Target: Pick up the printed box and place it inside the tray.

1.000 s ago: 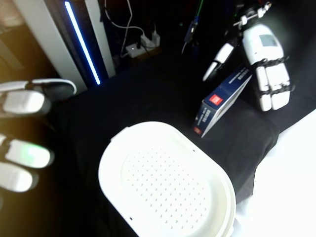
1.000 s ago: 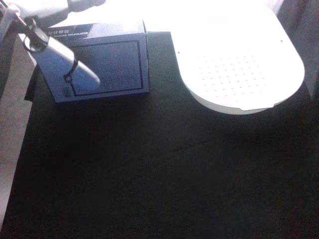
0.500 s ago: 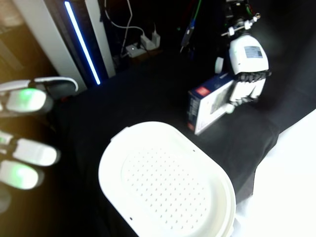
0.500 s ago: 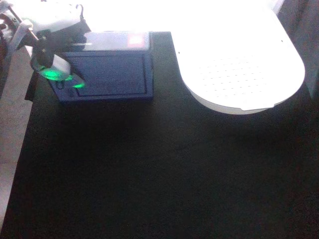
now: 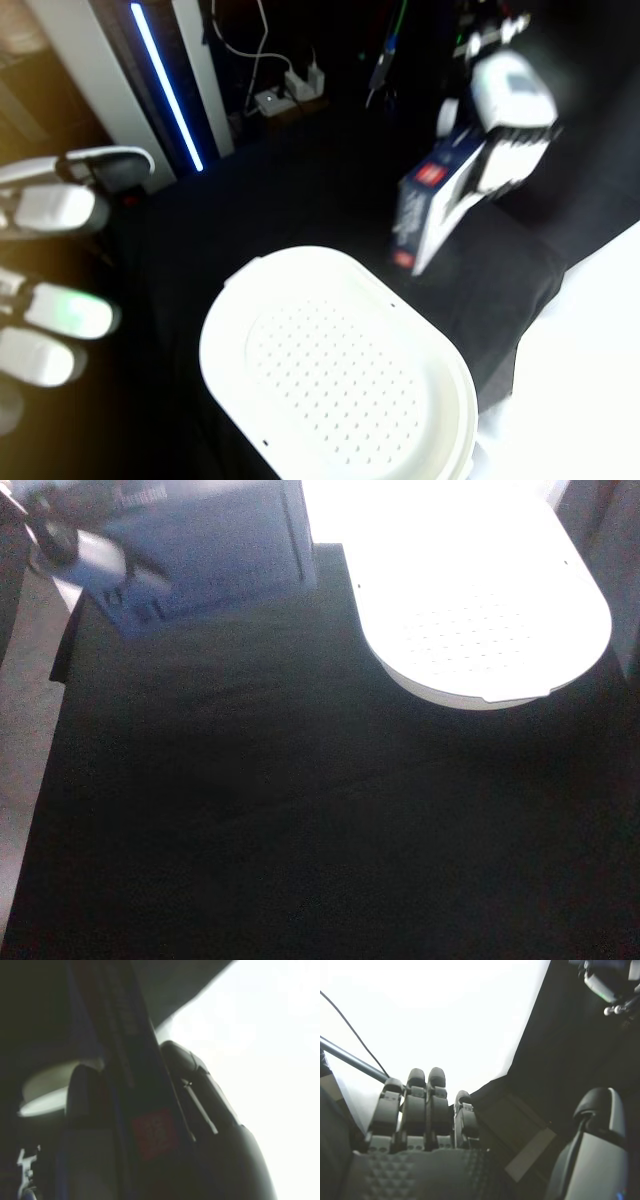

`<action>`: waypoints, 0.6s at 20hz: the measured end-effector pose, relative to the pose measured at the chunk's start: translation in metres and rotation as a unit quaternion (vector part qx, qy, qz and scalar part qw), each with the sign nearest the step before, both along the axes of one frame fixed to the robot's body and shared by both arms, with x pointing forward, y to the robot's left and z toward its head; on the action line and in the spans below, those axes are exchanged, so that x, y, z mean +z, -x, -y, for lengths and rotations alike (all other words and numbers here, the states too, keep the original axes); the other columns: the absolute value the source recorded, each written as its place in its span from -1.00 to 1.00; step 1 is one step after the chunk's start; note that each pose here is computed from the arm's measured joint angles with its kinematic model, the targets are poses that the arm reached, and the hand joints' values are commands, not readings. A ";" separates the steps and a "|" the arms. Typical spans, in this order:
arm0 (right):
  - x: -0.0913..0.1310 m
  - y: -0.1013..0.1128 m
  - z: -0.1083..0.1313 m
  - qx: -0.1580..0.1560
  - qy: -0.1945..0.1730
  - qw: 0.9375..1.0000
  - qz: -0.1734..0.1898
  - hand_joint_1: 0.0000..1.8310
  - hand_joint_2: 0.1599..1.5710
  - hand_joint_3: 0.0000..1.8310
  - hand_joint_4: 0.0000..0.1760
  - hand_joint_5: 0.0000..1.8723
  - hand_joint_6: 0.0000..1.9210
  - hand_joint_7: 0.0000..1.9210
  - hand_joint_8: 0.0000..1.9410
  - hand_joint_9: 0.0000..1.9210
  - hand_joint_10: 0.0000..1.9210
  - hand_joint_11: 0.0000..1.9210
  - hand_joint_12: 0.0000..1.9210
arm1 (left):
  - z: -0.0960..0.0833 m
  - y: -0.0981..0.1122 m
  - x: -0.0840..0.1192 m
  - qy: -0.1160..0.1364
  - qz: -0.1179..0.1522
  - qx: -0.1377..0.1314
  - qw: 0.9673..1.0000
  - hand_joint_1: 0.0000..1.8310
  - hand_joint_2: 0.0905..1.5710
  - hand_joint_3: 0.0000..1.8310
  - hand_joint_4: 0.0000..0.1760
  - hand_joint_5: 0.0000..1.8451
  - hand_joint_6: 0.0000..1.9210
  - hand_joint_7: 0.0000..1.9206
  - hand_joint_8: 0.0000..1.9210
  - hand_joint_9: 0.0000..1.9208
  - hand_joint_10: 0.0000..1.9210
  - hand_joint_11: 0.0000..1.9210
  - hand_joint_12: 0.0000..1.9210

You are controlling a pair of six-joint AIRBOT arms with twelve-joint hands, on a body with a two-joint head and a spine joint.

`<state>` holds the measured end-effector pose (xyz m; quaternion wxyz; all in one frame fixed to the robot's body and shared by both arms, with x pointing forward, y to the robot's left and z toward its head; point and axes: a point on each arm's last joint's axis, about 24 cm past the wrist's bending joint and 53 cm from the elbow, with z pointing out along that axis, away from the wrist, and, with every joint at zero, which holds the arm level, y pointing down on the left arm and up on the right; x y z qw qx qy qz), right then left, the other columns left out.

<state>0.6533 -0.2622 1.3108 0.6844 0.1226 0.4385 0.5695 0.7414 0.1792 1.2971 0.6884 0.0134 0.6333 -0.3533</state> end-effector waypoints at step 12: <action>-0.028 -0.042 -0.063 0.049 -0.059 0.997 -0.031 -0.26 -0.27 -0.97 0.89 -0.94 -0.98 -0.82 -1.00 -0.90 -1.00 -0.89 -0.95 | 0.034 0.049 0.066 0.064 0.123 -0.061 0.988 0.39 0.30 -1.00 -1.00 0.13 -0.21 0.27 -0.24 0.37 -0.17 0.20 0.42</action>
